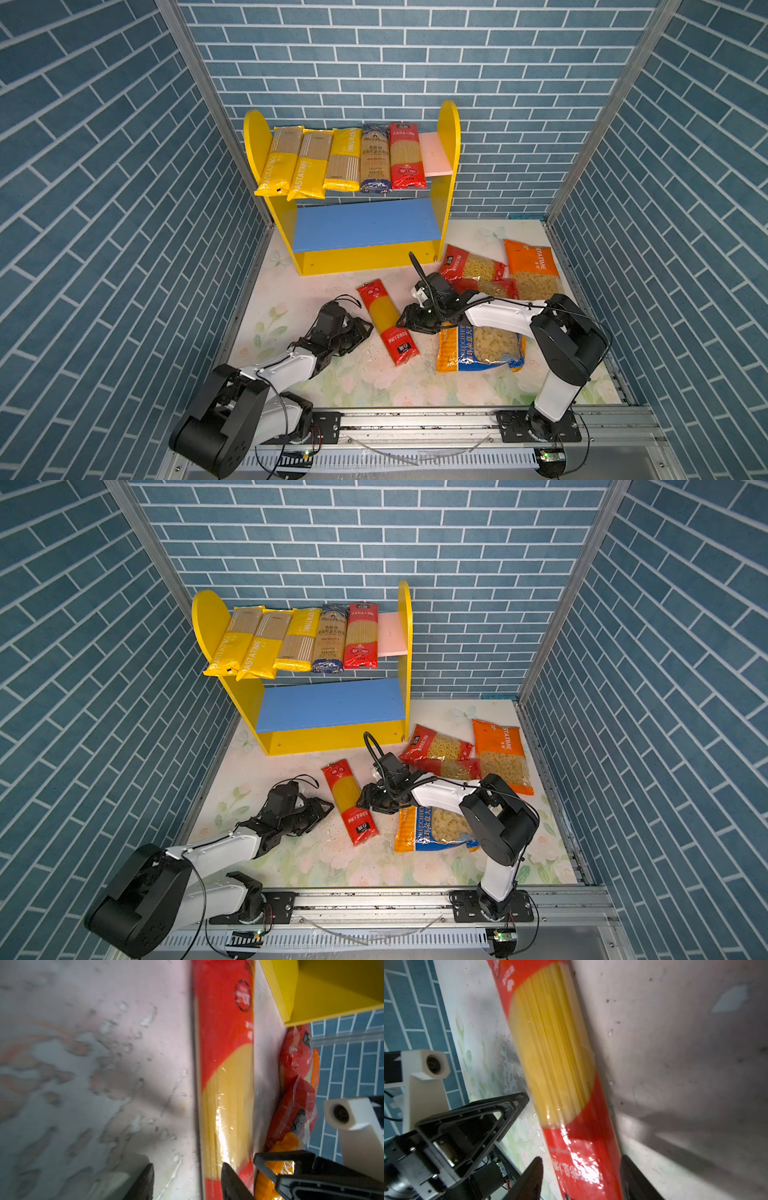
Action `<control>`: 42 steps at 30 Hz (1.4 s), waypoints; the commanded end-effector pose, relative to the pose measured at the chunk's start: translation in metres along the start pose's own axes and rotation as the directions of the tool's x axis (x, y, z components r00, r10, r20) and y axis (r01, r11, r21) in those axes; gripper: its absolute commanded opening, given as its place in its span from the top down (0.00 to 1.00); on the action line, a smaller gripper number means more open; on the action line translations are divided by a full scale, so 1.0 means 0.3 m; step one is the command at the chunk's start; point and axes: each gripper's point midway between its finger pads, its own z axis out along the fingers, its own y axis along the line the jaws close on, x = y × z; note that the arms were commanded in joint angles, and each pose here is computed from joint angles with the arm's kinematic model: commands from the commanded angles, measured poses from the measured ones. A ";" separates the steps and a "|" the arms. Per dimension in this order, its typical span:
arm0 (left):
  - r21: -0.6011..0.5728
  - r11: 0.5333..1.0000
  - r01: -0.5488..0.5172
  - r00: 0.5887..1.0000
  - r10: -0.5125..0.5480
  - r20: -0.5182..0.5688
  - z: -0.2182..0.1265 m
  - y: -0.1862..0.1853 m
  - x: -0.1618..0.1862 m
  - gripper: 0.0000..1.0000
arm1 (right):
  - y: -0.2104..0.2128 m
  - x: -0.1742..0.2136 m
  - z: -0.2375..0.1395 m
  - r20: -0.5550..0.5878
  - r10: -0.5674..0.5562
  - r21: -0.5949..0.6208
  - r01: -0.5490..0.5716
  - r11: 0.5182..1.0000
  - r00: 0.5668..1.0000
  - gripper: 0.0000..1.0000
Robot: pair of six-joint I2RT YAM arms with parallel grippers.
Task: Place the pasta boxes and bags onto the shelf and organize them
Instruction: 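Close both grippers on the red spaghetti pack at its two ends, then lift the red spaghetti pack upright with both grippers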
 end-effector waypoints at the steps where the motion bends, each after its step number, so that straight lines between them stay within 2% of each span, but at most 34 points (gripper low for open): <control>1: 0.014 0.999 -0.033 0.999 0.033 -0.001 0.042 -0.032 0.022 0.47 | -0.064 0.059 0.009 -0.085 -0.040 0.058 0.045 0.997 0.996 0.35; 4: 0.018 1.000 -0.020 1.000 0.021 -0.017 0.069 -0.025 0.045 0.54 | -0.094 0.077 0.058 -0.122 -0.031 0.056 0.038 0.998 0.992 0.35; 7: 0.008 1.000 -0.011 1.000 0.011 -0.017 0.081 -0.004 0.054 0.63 | -0.069 0.077 0.101 -0.137 -0.026 -0.010 0.025 1.000 0.990 0.38; 12: 0.003 1.000 -0.006 1.000 0.006 -0.022 0.091 0.015 0.063 0.79 | -0.004 0.079 0.162 -0.157 -0.047 -0.120 0.028 0.992 0.986 0.52; 19: 0.019 1.000 0.008 1.000 -0.007 -0.025 0.083 0.009 0.067 0.82 | 0.105 0.037 0.121 -0.072 -0.088 -0.266 0.066 0.962 0.994 0.71; 22: 0.037 0.999 0.010 1.000 -0.009 -0.014 0.056 -0.013 0.049 0.78 | 0.141 0.023 0.075 -0.025 -0.114 -0.292 0.102 0.951 0.993 0.80; 26: 0.069 0.998 0.005 1.000 -0.006 0.013 -0.007 -0.050 0.001 0.65 | 0.177 0.010 0.027 0.031 -0.132 -0.322 0.135 0.937 0.991 0.87; 34: 0.116 0.993 -0.022 0.995 0.010 0.098 -0.139 -0.092 -0.076 0.47 | 0.231 -0.003 -0.051 0.142 -0.191 -0.367 0.231 0.901 0.971 0.94; 42: 0.245 0.970 -0.004 0.991 -0.029 0.128 -0.166 -0.151 -0.088 0.33 | 0.329 0.018 -0.169 0.260 -0.301 -0.404 0.386 0.829 0.918 0.95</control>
